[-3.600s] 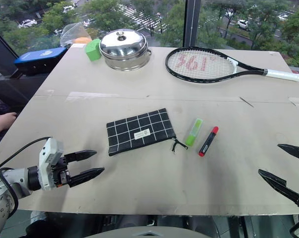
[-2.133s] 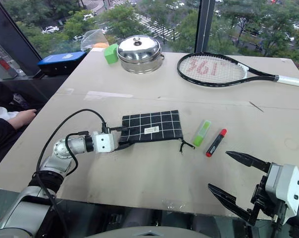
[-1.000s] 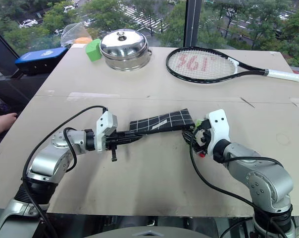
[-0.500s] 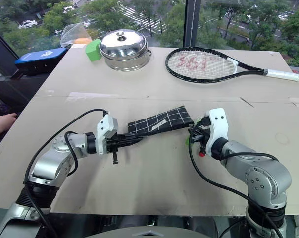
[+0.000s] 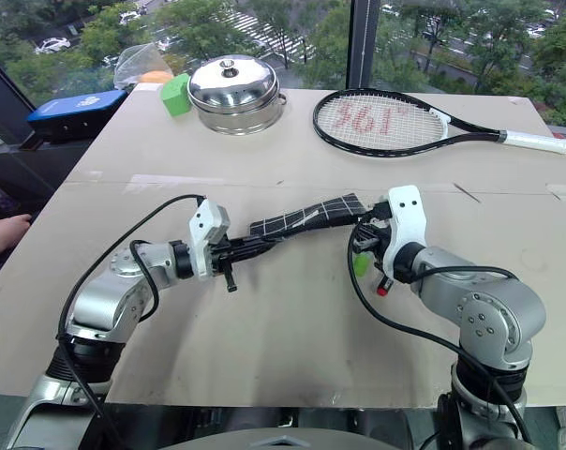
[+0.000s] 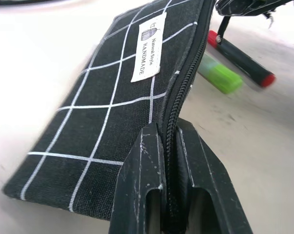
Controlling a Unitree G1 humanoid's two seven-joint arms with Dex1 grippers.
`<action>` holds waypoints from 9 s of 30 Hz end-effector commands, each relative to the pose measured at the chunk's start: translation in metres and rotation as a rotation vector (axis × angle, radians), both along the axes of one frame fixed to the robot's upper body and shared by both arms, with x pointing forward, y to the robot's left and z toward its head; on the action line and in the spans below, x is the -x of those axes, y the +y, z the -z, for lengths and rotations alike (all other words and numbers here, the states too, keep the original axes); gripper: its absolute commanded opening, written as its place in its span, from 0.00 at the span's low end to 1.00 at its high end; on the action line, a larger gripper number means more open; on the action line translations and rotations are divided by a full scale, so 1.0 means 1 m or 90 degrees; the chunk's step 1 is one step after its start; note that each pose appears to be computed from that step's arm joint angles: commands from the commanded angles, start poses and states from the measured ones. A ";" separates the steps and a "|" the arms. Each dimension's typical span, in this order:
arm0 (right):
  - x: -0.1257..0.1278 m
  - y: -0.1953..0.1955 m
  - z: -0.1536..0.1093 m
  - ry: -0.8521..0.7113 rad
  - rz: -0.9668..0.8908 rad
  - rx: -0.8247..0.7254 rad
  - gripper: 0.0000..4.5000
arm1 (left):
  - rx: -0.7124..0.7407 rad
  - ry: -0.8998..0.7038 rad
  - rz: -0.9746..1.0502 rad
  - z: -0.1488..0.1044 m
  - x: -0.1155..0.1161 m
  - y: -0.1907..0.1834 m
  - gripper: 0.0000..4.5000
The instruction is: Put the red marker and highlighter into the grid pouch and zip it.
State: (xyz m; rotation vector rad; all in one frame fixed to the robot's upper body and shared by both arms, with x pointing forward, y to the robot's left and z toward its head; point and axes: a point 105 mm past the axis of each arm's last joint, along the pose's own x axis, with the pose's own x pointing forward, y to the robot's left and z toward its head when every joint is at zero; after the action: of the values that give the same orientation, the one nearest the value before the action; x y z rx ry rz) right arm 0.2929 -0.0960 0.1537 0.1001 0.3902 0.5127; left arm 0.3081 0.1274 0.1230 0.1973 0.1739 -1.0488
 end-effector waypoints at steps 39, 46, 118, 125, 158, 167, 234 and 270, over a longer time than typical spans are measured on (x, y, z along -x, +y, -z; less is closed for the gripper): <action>-0.005 0.030 -0.009 -0.027 -0.126 0.090 0.02 | 0.053 0.013 0.046 -0.012 0.016 -0.028 0.00; 0.001 0.034 -0.011 -0.028 -0.156 0.091 0.02 | 0.067 0.021 0.034 -0.017 0.010 -0.031 0.00; 0.038 0.006 -0.015 0.071 -0.284 -0.072 0.02 | 0.088 0.137 0.084 0.012 0.024 -0.061 0.00; 0.040 0.008 -0.014 0.116 -0.292 -0.169 0.02 | 0.086 0.121 0.074 0.012 0.020 -0.060 0.00; -0.008 0.014 -0.013 -0.015 -0.089 0.077 0.02 | 0.126 0.130 0.035 -0.011 0.010 -0.064 0.00; 0.004 0.012 -0.020 -0.052 -0.180 0.247 0.02 | 0.053 0.059 -0.052 -0.005 -0.008 -0.056 0.00; -0.029 0.000 -0.024 -0.101 -0.191 0.366 0.02 | 0.158 0.051 -0.057 -0.031 0.003 -0.088 0.00; -0.010 0.032 -0.016 -0.107 -0.258 0.366 0.02 | 0.174 0.048 -0.080 -0.029 -0.007 -0.112 0.00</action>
State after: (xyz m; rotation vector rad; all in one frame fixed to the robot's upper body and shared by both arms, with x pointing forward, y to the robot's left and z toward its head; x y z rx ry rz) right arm 0.3087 -0.0740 0.1597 -0.5699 0.4379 0.7379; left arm 0.3162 0.0245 0.1352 -0.1053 0.1803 -0.9097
